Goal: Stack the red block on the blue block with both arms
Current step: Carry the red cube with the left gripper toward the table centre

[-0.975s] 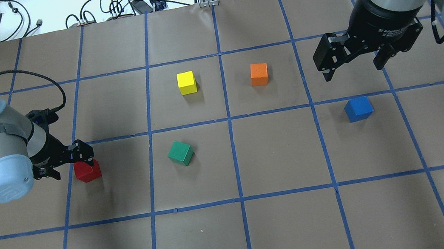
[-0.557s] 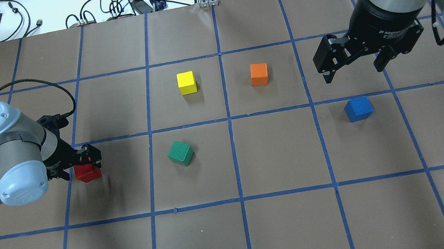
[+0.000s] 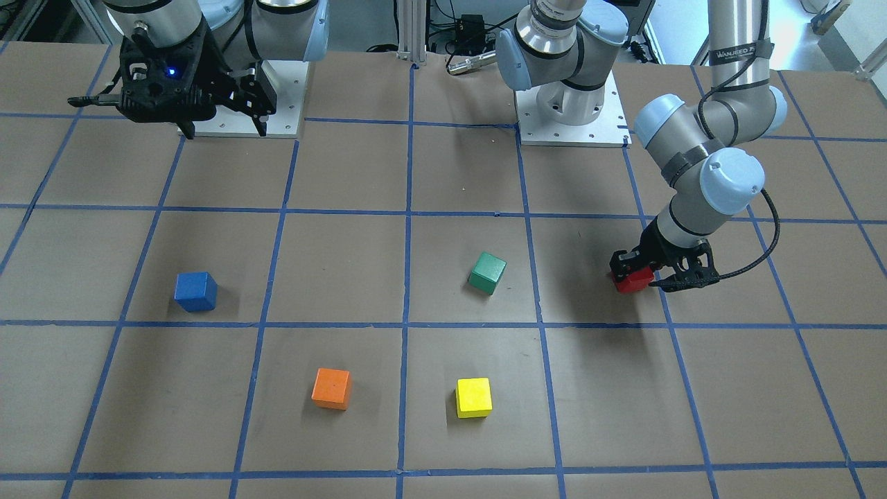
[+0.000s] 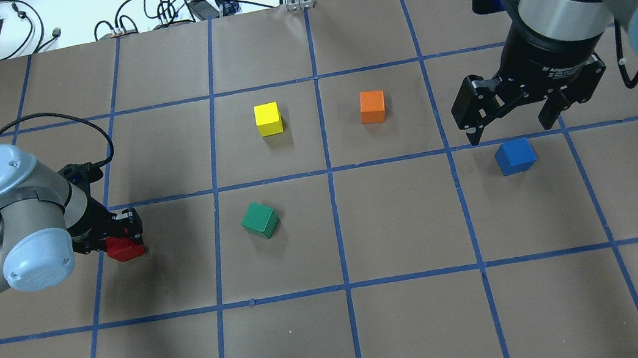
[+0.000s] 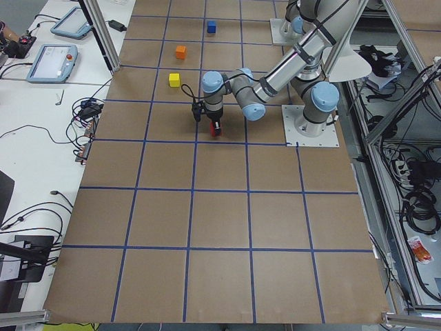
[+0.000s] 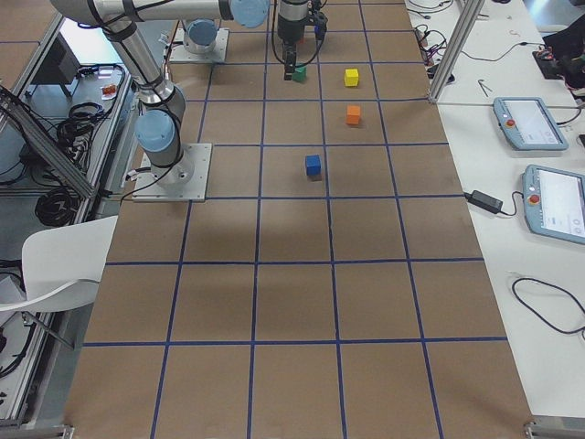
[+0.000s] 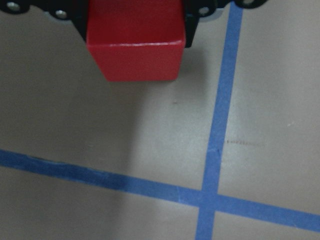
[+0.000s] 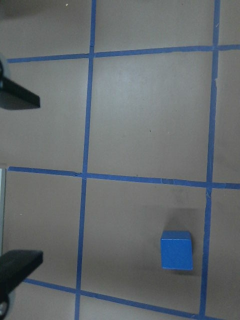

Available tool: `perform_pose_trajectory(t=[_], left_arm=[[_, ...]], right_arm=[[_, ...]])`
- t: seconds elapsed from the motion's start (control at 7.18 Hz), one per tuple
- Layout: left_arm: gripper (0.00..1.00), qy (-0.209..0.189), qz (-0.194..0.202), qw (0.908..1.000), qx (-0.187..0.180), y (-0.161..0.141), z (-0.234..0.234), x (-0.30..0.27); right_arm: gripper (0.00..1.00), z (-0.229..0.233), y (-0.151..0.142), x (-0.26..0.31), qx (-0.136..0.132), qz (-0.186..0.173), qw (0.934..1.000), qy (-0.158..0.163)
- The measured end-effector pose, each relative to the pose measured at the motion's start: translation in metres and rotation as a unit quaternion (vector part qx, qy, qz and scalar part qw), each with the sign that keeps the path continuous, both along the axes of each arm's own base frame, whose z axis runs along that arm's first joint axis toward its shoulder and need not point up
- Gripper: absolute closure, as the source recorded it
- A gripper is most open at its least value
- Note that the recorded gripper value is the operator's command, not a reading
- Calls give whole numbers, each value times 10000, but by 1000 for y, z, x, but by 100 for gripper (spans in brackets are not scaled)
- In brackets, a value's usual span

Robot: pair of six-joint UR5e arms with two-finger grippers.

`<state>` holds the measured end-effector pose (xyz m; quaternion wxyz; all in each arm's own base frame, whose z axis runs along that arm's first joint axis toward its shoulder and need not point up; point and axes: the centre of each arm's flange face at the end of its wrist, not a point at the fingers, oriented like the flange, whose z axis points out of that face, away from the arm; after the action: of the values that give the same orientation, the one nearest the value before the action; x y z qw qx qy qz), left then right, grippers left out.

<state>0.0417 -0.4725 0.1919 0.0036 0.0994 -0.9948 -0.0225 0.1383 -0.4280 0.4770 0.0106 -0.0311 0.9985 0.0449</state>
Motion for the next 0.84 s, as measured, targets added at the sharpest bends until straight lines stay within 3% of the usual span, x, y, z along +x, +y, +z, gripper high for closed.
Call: perform_pose_trajectory(t=[0.28, 0.56, 0.84], left_arm=[[100, -33, -425, 9990, -134, -15, 38, -42], [100, -10, -1067, 9940, -258, -36, 81, -121], [100, 93, -1252, 9911, -443, -34, 101, -223]], right_arm=[[0, 5, -6, 0, -152, -32, 9999, -13], [0, 5, -14, -1, -185, -65, 9998, -20], [0, 3, -17, -8, -159, -130, 9998, 43]])
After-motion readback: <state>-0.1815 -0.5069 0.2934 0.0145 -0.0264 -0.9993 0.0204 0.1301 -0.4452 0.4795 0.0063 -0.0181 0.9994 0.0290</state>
